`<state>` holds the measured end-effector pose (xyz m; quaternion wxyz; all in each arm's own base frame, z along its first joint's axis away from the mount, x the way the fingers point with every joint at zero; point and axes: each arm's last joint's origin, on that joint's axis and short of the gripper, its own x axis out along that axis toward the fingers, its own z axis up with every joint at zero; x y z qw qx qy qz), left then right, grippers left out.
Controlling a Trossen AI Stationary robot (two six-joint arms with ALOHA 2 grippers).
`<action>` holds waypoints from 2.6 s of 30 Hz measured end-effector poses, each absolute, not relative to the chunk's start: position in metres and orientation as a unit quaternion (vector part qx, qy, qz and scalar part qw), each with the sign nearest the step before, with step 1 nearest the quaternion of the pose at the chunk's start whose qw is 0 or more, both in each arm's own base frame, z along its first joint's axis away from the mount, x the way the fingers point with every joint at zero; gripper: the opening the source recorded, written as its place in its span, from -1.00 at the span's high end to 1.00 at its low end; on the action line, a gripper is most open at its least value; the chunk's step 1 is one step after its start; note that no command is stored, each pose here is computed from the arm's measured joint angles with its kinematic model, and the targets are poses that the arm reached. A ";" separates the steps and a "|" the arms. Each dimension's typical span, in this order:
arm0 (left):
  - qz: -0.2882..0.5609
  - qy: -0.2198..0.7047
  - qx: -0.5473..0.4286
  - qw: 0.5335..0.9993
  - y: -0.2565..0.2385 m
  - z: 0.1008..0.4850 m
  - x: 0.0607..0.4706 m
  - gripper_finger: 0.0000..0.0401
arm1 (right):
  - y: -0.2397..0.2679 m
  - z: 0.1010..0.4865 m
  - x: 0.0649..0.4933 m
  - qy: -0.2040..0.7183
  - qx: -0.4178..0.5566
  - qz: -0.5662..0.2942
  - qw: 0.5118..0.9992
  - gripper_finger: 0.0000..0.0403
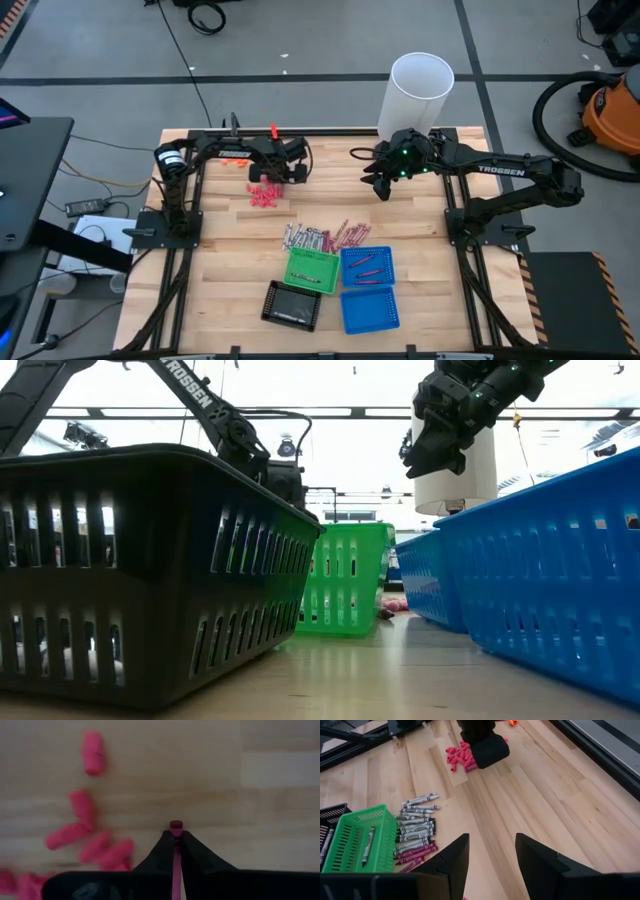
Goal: Sort crayons
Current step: Put the violet crayon into the top blue bin
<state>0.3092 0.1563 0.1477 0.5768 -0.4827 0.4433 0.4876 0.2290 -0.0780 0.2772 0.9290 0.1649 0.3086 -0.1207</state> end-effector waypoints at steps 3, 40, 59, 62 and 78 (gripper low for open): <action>0.473 0.434 -0.482 0.597 0.156 0.157 0.310 0.95 | -0.078 0.277 0.229 0.309 0.162 -0.120 0.930 0.16; 0.051 0.380 -0.362 0.849 -0.011 0.222 0.374 0.92 | -0.075 0.276 0.228 0.321 0.165 -0.086 0.929 0.16; -0.028 0.184 -0.165 0.969 -0.067 0.195 0.421 0.92 | -0.075 0.276 0.228 0.323 0.157 -0.086 0.929 0.16; -0.026 0.180 -0.166 0.969 -0.065 0.181 0.427 0.92 | -0.075 0.276 0.228 0.323 0.158 -0.086 0.929 0.16; -0.032 0.196 -0.153 0.968 -0.070 0.155 0.433 0.44 | -0.075 0.275 0.228 0.326 0.166 -0.087 0.927 0.16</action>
